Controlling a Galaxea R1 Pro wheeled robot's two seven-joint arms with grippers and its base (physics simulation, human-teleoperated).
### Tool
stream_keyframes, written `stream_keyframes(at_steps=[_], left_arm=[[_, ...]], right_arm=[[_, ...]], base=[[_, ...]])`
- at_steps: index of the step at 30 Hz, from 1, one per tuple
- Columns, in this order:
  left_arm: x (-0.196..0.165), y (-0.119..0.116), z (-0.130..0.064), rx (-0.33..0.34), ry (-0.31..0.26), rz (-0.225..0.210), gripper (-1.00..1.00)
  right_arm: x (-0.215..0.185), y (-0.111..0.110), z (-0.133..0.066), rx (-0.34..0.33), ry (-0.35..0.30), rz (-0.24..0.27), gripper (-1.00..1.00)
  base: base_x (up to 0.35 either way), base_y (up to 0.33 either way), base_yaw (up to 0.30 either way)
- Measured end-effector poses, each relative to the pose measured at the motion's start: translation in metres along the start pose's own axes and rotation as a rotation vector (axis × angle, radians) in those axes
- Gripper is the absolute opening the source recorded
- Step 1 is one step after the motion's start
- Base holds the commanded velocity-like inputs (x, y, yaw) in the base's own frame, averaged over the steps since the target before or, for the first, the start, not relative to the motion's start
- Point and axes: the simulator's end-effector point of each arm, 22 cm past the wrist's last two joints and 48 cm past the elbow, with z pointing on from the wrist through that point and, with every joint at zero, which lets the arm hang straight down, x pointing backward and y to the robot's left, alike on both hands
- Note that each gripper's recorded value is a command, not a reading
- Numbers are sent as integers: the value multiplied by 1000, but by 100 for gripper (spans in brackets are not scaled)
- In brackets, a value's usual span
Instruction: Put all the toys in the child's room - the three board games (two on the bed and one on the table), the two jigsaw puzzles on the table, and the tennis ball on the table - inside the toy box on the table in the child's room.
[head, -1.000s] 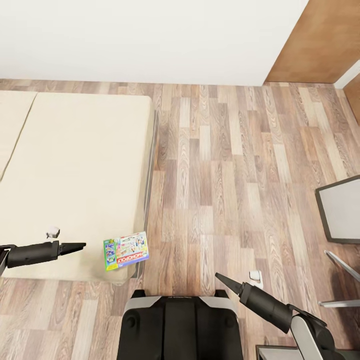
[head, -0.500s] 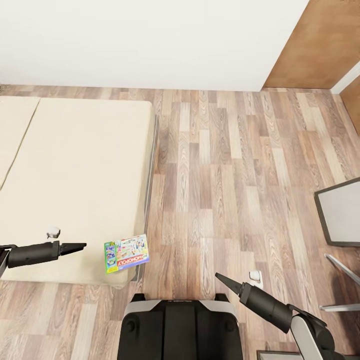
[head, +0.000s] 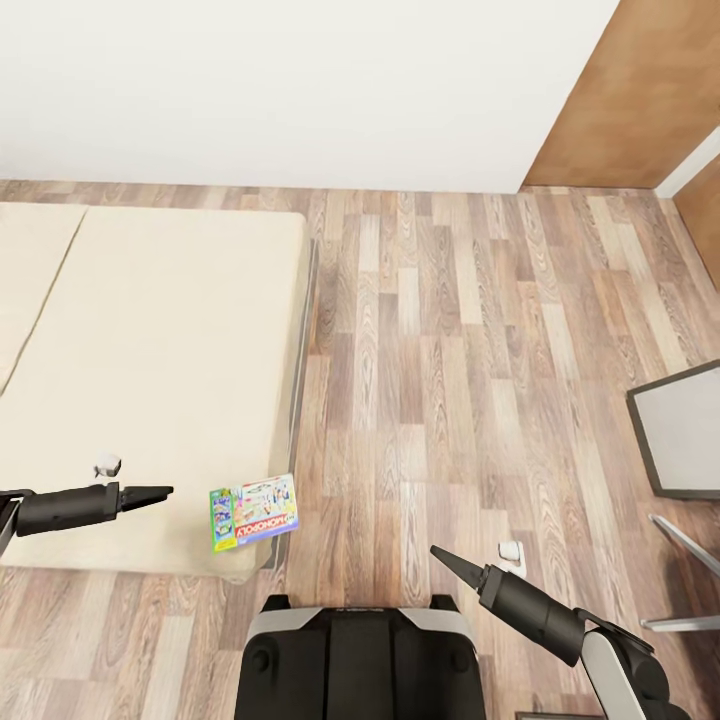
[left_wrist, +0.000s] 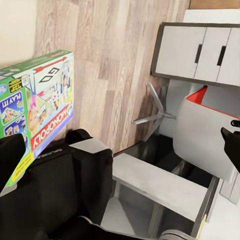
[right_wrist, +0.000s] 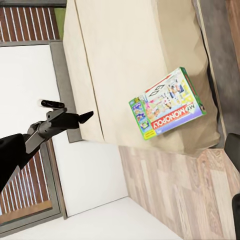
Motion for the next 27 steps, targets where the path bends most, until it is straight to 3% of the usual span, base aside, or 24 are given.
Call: stream_keyframes(at_steps=[10, 17, 27], left_arm=[[-4, -7, -4, 4, -9, 10, 100], [-6, -11, -5, 7, -11, -41, 100], [0, -19, 2, 24, -5, -57, 100]], right_arm=[[-3, 7, -1, -10, -5, -14, 100], [-14, 9, -8, -6, -33, -27, 100], [-25, 9, -17, 3, -63, -37, 100]], base=[[0, 0, 0], [0, 0, 0], [0, 0, 0]])
